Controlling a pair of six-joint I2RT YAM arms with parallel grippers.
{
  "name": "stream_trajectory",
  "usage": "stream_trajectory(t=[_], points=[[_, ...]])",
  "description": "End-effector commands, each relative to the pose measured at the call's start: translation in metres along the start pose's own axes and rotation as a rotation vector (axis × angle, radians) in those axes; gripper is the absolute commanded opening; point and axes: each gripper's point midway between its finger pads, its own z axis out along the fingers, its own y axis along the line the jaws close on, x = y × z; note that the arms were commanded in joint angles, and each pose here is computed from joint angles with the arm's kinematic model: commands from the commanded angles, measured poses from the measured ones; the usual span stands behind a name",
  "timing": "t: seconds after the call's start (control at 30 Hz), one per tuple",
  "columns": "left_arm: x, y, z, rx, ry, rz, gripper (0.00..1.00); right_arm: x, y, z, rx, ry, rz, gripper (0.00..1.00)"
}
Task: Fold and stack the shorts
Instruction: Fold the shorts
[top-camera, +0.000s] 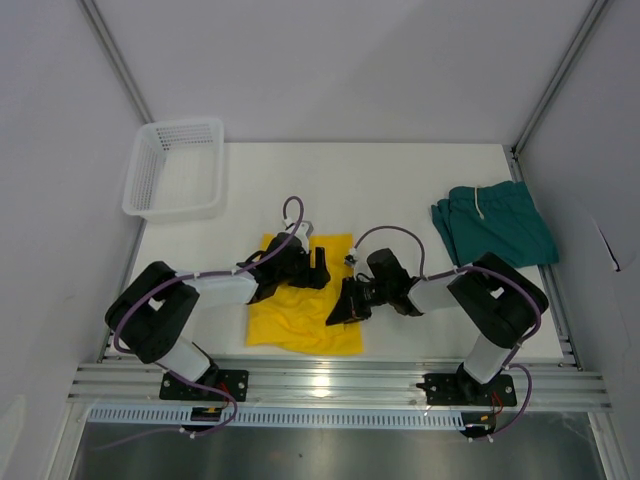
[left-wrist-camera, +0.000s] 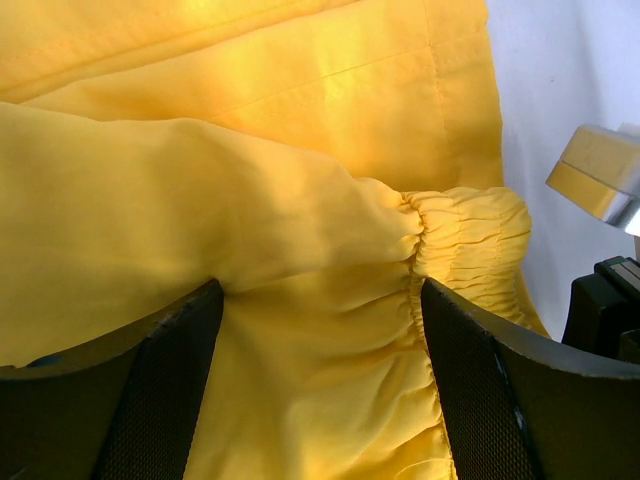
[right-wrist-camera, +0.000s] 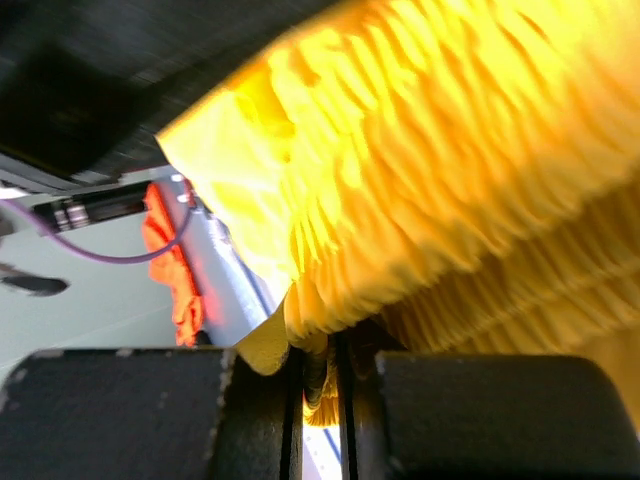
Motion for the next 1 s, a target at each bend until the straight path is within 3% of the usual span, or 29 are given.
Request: stream_trajectory(t=[0.0,0.17,0.43,0.47,0.57,0.7,0.83,0.97], points=[[0.019,0.022,0.005,-0.079,0.047,0.0,0.83,0.033,-0.033,-0.003,0.132,0.061,0.028,0.0],[0.015,0.02,0.004,-0.075,0.035,0.005,0.84,0.035,-0.056,-0.005,0.219,0.047,0.053,0.03],[0.006,0.015,-0.004,-0.053,0.007,0.015,0.89,0.025,-0.065,-0.014,0.233,0.041,0.084,0.26],[-0.003,0.011,-0.008,-0.046,-0.015,0.014,0.92,0.023,-0.065,-0.014,0.232,0.04,0.083,0.32],[-0.014,0.006,-0.021,-0.042,-0.033,0.012,0.99,0.019,-0.061,-0.016,0.229,0.042,0.059,0.33],[-0.06,-0.01,-0.054,-0.043,-0.132,0.01,0.99,0.013,-0.063,-0.021,0.28,0.07,0.051,0.38],[-0.077,-0.003,-0.073,-0.12,-0.145,0.033,0.99,-0.003,-0.069,-0.036,0.4,0.045,0.01,0.48],[-0.079,0.006,-0.082,-0.161,-0.157,0.034,0.99,-0.032,-0.083,-0.061,0.621,-0.031,-0.027,0.49]])
